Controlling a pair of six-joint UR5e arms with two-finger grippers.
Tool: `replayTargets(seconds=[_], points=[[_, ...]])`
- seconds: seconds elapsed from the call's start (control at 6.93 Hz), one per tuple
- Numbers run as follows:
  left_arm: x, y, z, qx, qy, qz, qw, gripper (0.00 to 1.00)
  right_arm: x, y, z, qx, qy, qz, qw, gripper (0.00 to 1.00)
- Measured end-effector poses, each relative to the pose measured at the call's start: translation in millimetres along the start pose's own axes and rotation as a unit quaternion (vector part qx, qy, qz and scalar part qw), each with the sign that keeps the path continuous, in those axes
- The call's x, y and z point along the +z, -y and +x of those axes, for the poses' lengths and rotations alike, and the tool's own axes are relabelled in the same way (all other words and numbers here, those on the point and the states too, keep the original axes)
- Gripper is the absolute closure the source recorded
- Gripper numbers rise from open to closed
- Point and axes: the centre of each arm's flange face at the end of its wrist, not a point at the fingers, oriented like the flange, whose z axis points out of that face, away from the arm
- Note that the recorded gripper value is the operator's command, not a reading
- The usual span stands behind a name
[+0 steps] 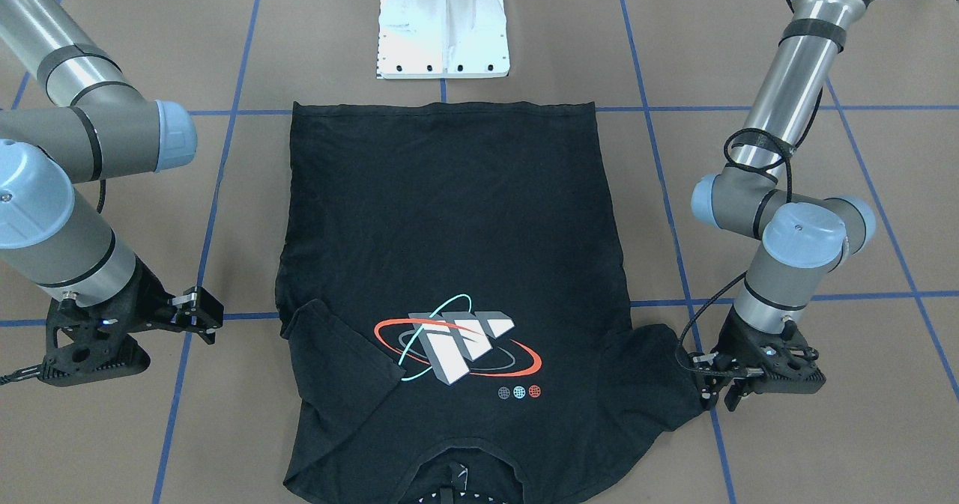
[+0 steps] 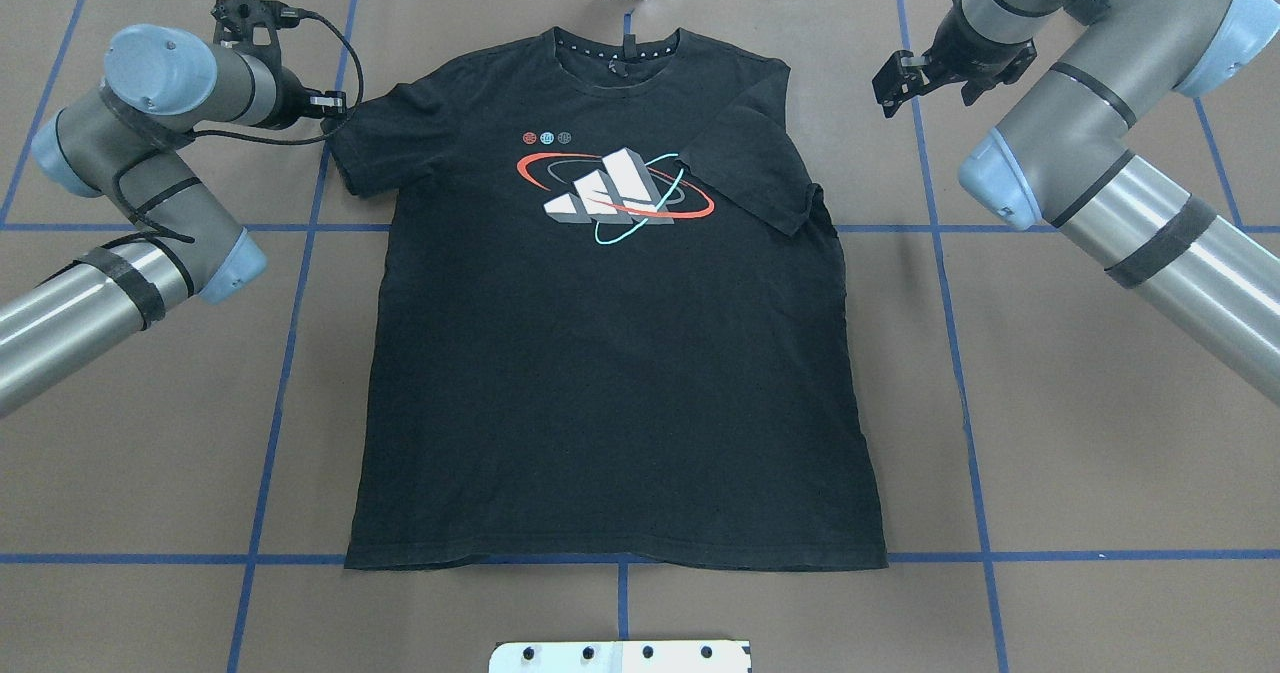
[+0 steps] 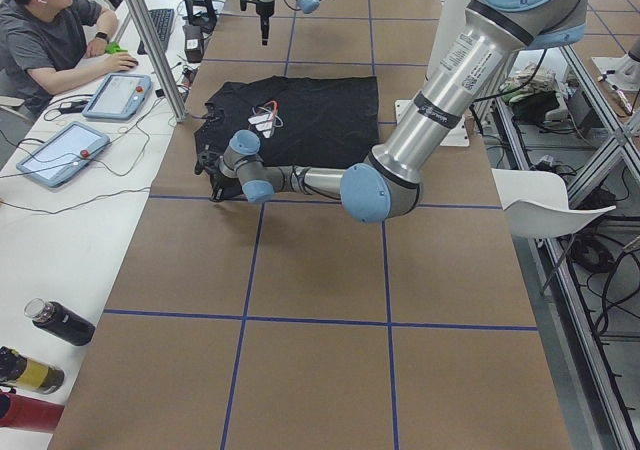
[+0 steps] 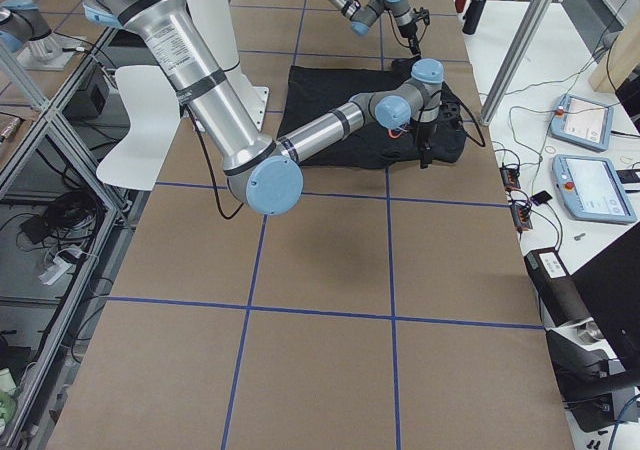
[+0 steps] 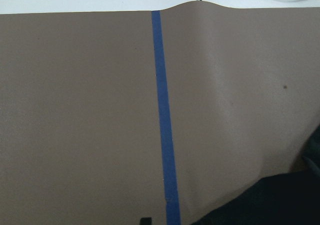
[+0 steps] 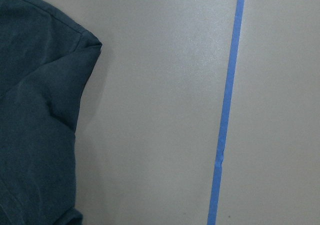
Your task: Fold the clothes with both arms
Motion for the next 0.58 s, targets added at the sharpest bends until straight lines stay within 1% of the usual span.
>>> replayTargets(seconds=[0.29, 0.58], points=[[2.6, -3.0, -2.6, -0.001, 0.002, -0.004, 1.0, 0.56, 1.2, -0.2, 0.0, 0.001, -0.001, -0.001, 1.0, 0.0], [2.7, -3.6, -2.5, -0.002, -0.001, -0.008, 1.0, 0.81, 1.7, -0.3, -1.0, 0.002, -0.001, -0.001, 1.0, 0.0]])
